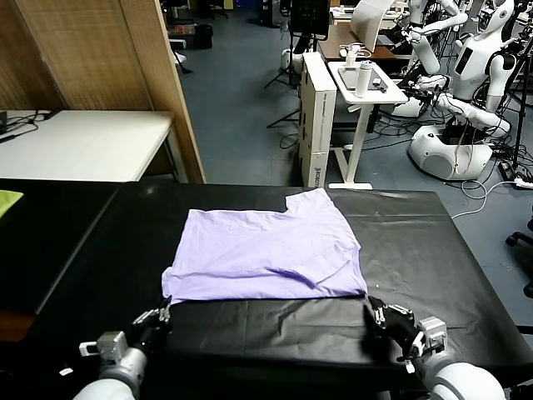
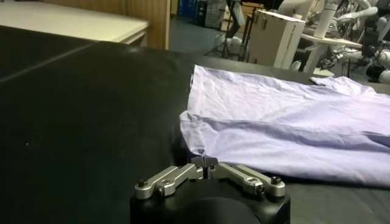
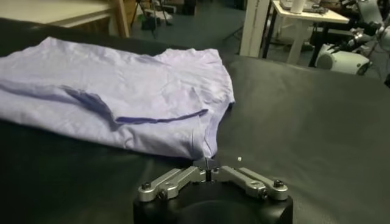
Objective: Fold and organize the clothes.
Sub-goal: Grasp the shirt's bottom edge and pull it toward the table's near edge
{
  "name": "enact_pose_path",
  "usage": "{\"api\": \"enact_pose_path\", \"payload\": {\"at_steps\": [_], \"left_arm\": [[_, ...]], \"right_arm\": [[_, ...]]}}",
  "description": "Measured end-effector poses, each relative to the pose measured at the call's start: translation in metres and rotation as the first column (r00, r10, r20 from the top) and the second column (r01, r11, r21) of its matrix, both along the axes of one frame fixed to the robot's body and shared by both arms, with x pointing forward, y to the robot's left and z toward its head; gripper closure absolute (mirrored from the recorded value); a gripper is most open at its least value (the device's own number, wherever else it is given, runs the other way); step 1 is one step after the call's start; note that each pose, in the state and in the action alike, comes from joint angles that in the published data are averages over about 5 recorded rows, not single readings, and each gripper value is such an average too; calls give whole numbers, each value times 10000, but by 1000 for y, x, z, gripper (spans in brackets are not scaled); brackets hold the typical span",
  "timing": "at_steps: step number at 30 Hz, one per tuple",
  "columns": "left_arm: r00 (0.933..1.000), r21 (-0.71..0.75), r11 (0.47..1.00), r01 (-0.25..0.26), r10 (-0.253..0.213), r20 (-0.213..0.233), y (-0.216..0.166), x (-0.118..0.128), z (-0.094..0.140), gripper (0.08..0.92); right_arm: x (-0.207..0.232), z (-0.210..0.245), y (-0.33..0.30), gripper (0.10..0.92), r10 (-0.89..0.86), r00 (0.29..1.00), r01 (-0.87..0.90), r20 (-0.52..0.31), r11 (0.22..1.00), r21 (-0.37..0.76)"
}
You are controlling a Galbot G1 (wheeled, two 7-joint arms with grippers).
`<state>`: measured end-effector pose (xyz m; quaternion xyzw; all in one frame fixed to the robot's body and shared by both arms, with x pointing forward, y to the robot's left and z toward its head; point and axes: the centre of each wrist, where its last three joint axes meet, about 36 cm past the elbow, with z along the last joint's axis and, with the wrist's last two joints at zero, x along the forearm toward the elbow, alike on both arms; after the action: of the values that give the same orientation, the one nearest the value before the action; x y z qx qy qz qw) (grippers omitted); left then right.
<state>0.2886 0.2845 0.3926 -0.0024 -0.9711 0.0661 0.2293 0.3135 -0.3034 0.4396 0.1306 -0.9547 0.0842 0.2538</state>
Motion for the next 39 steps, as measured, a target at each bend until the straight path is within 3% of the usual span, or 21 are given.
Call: {"api": "enact_pose_path", "payload": {"at_steps": [2,4,13,16,28,39], "left_arm": [[10000,2,10000,7,-7,-4,0,0,0,852],[10000,9,10000,9,-9,-13,0,0,-1,852],[10000,71,10000,29,-29,-58,0,-2,-2,852],[10000,100,9999,40,-39,-78,0,-2,-2,852],[9996,435,9988,239,-232,-160,1,-14,3,852],[9959,1128,9913,686,-612,-673,7,-45,15,852]], "right_arm": [[3,-2,0,178,56,10000,-56,-3,10000,-3],[5,-3,0,225,110,9999,-110,-15,9999,2],[8,-4,-1,737,256,9997,-257,-48,9997,-64],[6,-2,-1,863,274,9996,-274,-53,9996,-91],[-26,20,7,883,-349,9937,264,-1061,9964,-804],[-52,36,16,883,-370,9836,187,-1766,9944,-1040]]}}
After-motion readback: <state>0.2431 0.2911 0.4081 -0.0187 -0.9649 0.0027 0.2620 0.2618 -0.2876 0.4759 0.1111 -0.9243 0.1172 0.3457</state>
